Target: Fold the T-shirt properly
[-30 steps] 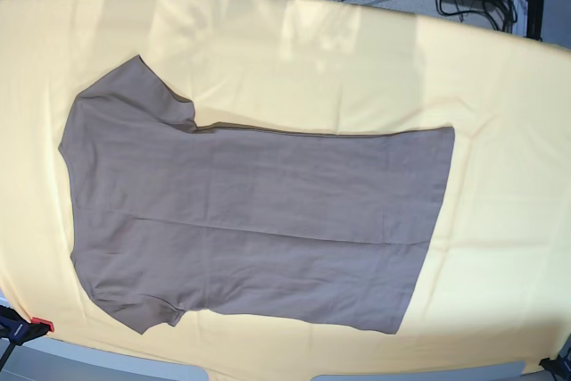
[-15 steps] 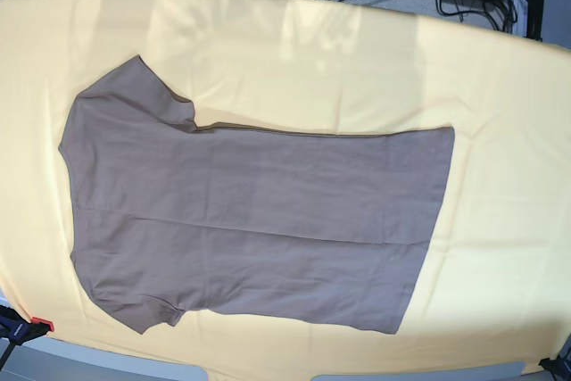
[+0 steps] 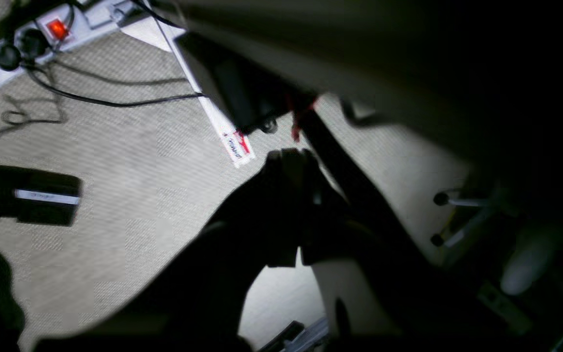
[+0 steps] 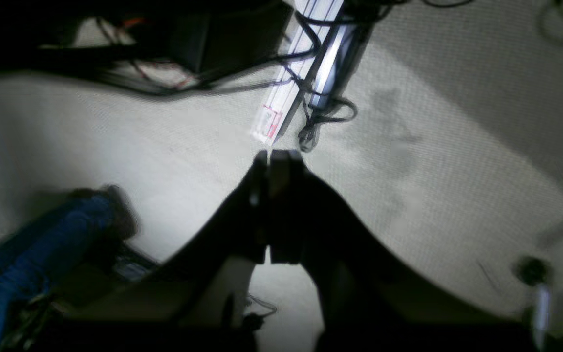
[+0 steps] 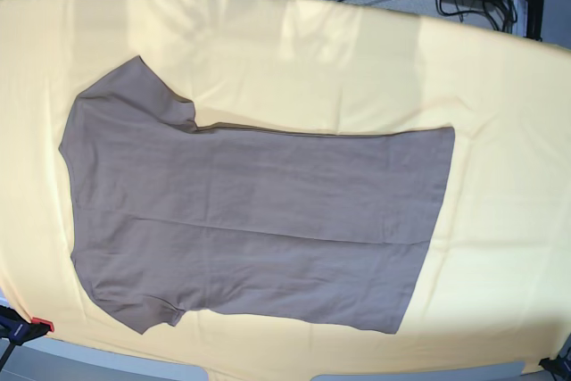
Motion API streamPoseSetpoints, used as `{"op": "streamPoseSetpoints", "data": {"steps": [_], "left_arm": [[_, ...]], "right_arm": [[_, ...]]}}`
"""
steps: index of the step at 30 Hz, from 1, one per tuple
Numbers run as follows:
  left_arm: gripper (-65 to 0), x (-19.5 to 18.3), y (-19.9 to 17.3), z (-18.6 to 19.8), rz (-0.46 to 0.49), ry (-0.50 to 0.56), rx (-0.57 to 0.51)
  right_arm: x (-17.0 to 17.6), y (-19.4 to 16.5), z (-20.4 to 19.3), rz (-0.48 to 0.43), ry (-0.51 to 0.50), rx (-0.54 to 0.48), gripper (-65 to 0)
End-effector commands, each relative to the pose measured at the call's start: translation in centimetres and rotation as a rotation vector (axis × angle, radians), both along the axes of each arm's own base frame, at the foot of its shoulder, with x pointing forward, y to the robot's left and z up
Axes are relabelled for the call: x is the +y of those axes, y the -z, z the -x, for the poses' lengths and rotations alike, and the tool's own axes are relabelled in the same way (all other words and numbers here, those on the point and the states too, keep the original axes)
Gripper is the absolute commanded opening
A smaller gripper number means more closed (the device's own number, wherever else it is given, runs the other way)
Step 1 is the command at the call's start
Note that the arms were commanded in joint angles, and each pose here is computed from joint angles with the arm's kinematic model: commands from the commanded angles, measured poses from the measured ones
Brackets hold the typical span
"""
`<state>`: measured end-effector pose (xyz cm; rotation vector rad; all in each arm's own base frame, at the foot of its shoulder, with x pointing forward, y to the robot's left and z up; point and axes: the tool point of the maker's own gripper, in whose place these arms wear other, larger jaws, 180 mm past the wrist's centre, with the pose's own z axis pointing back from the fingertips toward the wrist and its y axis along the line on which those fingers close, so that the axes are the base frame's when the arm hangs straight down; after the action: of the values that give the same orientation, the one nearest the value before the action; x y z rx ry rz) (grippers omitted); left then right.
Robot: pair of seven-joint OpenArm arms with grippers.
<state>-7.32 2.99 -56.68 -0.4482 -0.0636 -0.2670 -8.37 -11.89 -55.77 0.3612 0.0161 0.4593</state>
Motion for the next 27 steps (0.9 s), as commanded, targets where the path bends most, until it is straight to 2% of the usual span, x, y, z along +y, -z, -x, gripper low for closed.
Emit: {"op": "streamPoseSetpoints", "data": {"steps": [1, 6, 9, 13, 18, 22, 24, 27], "left_arm": [[-65.0, 0.5, -0.8, 0.9, 0.002, 0.009, 0.007], [-65.0, 2.6, -4.9, 1.4, 0.005, 0.076, -0.055], [-65.0, 4.4, -7.6, 0.7, -0.028, 0.099, -0.117], [-65.0, 5.9, -11.9, -1.7, -0.068, 0.147, -0.248], [-65.0, 8.1, -18.2, -6.6, -0.107, 0.119, -0.429], [-65.0, 9.3, -23.2, -11.2, -0.129, 0.104, -0.595], [-65.0, 9.3, -25.4, -13.1, -0.109, 0.100, -0.667], [-65.0, 10.3, -26.3, -14.4, -0.114, 0.107, -0.708]], "right_arm": [[-0.5, -1.0, 1.2, 0.005, -0.019, 0.012, -65.0], [-1.8, -5.7, 1.8, 0.052, -0.075, -0.059, -65.0], [-1.8, -8.9, 1.3, 0.070, -0.109, -0.109, -65.0], [-1.7, -13.3, -0.5, 0.110, -0.146, -0.193, -65.0], [-2.1, -18.2, -4.2, 0.226, -0.195, -0.380, -65.0], [-2.7, -21.2, -8.6, 0.315, -0.179, -0.557, -65.0], [-3.9, -21.5, -9.3, 0.388, -0.178, -0.587, -65.0], [-5.6, -22.1, -10.5, 0.484, -0.220, -0.651, -65.0]]}}
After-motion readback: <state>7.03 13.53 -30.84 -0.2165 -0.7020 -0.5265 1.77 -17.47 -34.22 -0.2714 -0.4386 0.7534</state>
